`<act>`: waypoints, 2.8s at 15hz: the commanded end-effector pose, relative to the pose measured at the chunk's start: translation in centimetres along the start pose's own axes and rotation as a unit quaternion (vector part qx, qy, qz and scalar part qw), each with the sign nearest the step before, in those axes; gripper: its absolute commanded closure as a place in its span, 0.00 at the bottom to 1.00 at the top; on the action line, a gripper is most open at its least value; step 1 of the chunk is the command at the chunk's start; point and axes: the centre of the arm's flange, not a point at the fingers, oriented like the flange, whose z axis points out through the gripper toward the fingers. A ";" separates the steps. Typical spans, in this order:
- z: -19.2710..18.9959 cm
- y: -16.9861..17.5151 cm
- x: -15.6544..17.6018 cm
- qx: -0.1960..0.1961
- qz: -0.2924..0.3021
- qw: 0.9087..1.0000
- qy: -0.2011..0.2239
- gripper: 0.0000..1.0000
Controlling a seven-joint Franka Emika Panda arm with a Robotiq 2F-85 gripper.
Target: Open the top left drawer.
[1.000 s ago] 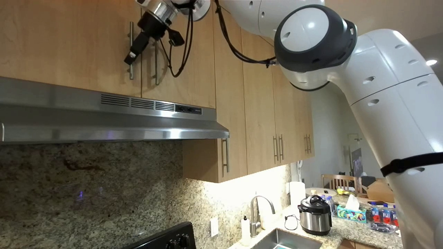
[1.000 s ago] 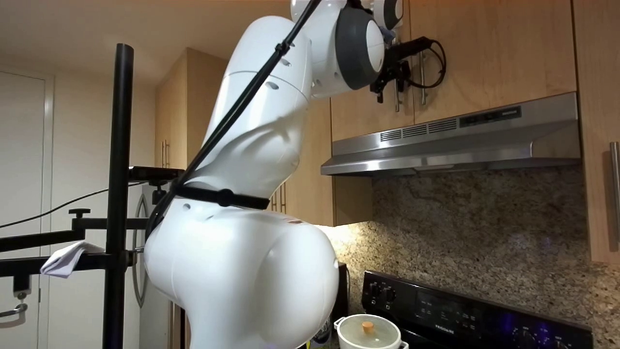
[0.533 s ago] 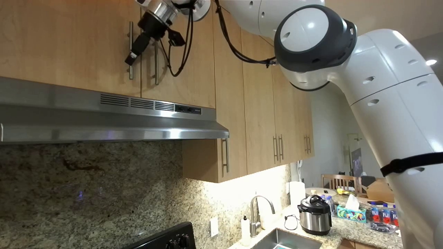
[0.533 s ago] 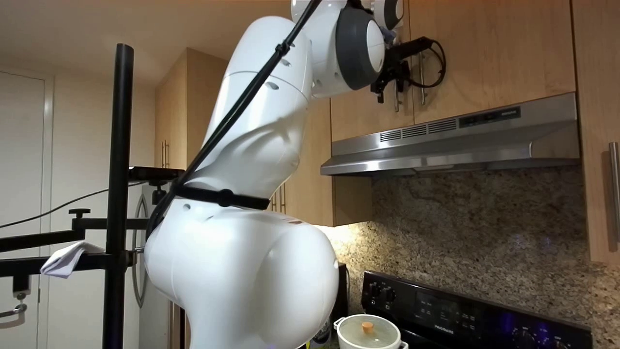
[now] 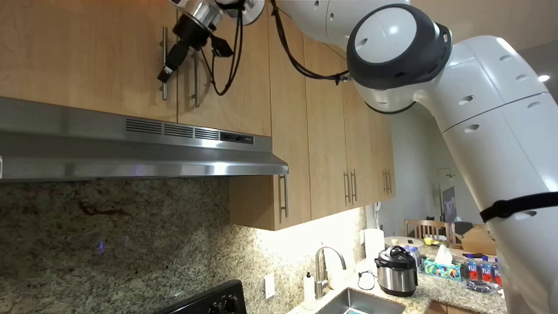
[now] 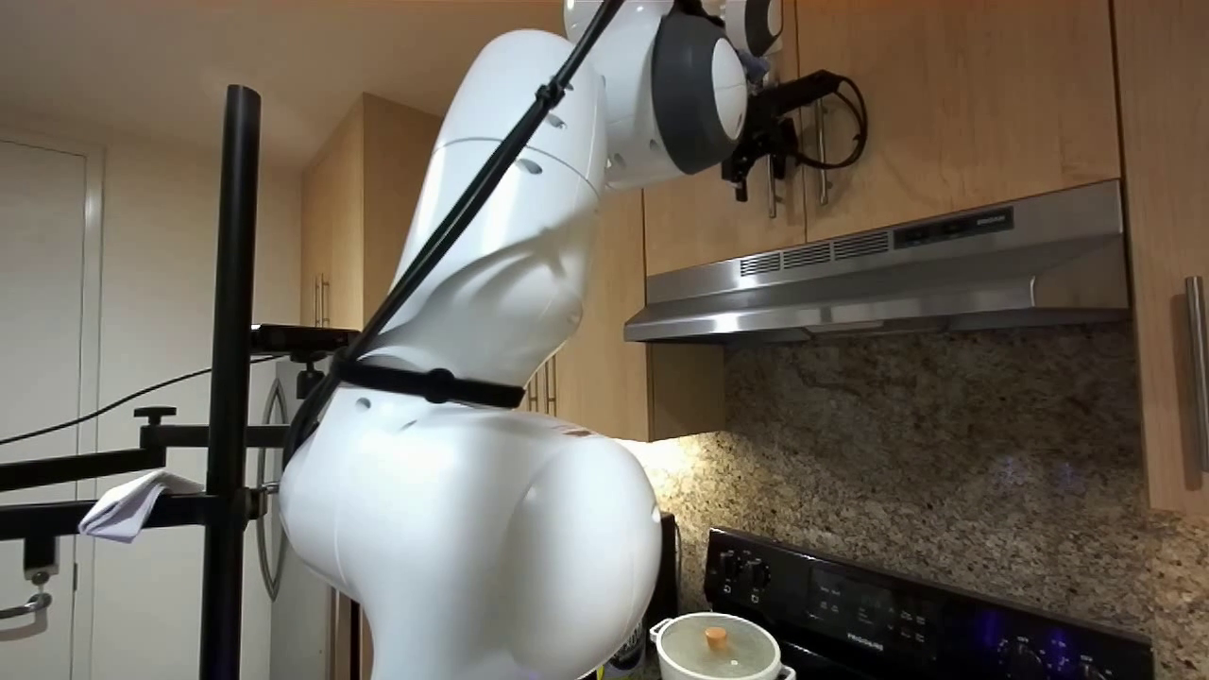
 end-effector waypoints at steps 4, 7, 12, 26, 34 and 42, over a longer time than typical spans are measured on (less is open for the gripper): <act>0.0 0.2 -0.3 -0.011 -0.002 1.000 -0.018 0.00; 0.0 0.2 -0.3 -0.011 -0.001 1.000 -0.018 0.00; -1.9 -0.4 -2.6 0.070 -0.007 0.995 0.077 0.00; -1.9 -1.4 -5.7 0.162 0.013 0.956 0.246 0.00; -4.1 -3.7 -4.1 0.097 0.045 0.969 0.220 0.00; -6.6 -6.5 -2.4 0.017 0.054 0.980 0.188 0.00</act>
